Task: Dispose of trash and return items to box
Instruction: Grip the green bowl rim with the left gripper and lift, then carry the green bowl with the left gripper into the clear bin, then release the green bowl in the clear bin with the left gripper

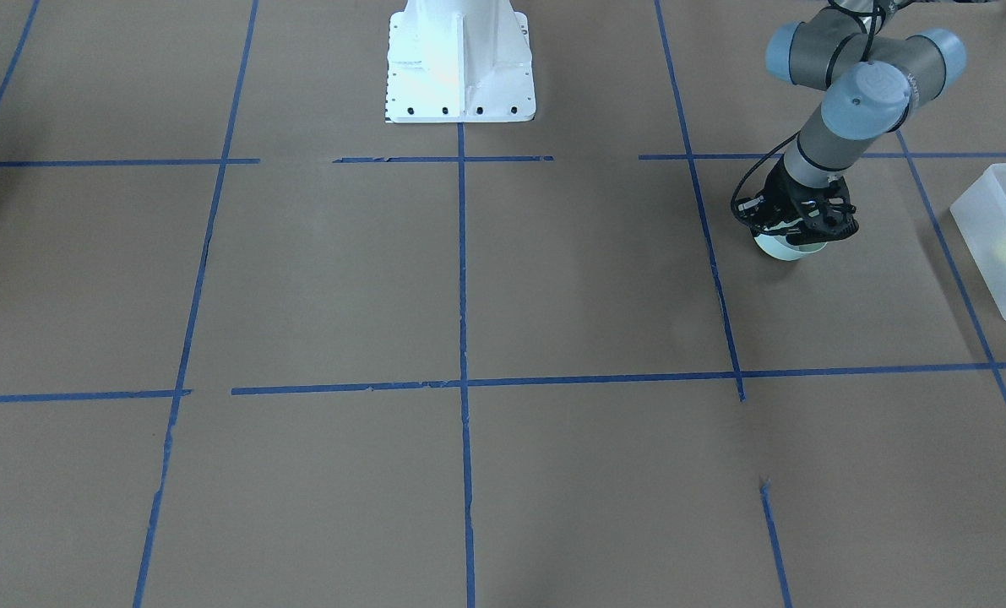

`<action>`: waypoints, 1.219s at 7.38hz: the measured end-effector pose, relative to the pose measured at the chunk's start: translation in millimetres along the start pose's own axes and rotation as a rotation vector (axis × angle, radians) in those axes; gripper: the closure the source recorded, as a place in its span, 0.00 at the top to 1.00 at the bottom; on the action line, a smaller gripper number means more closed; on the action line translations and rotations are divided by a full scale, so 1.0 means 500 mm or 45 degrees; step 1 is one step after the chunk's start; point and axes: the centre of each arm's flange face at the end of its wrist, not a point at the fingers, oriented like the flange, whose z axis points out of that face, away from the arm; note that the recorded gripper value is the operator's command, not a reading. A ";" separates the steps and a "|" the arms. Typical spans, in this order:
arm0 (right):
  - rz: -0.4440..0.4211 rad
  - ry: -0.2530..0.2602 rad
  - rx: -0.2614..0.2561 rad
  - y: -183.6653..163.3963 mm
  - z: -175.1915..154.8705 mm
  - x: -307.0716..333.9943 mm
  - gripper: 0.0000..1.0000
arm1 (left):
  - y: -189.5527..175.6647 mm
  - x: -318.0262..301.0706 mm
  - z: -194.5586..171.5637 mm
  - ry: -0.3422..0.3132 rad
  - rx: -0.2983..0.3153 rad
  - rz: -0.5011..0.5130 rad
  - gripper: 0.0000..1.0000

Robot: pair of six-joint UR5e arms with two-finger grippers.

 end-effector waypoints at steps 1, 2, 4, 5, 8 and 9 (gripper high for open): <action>-0.011 -0.012 0.023 -0.007 -0.011 -0.011 1.00 | -0.034 -0.063 -0.065 -0.029 0.062 0.089 0.00; -0.021 -0.024 0.048 -0.016 -0.023 -0.026 1.00 | -0.072 -0.158 -0.113 -0.092 0.104 0.205 0.00; -0.022 -0.049 0.077 -0.032 -0.037 -0.055 1.00 | -0.127 -0.364 -0.159 -0.231 0.133 0.347 0.00; -0.018 -0.055 0.078 -0.035 -0.037 -0.060 1.00 | -0.155 -0.478 -0.178 -0.333 0.146 0.395 0.00; -0.019 -0.065 0.068 -0.039 -0.028 -0.067 1.00 | -0.194 -0.792 -0.141 -0.558 0.077 0.467 0.00; -0.021 -0.067 0.065 -0.040 -0.026 -0.068 1.00 | -0.198 -0.855 -0.102 -0.565 0.072 0.400 0.00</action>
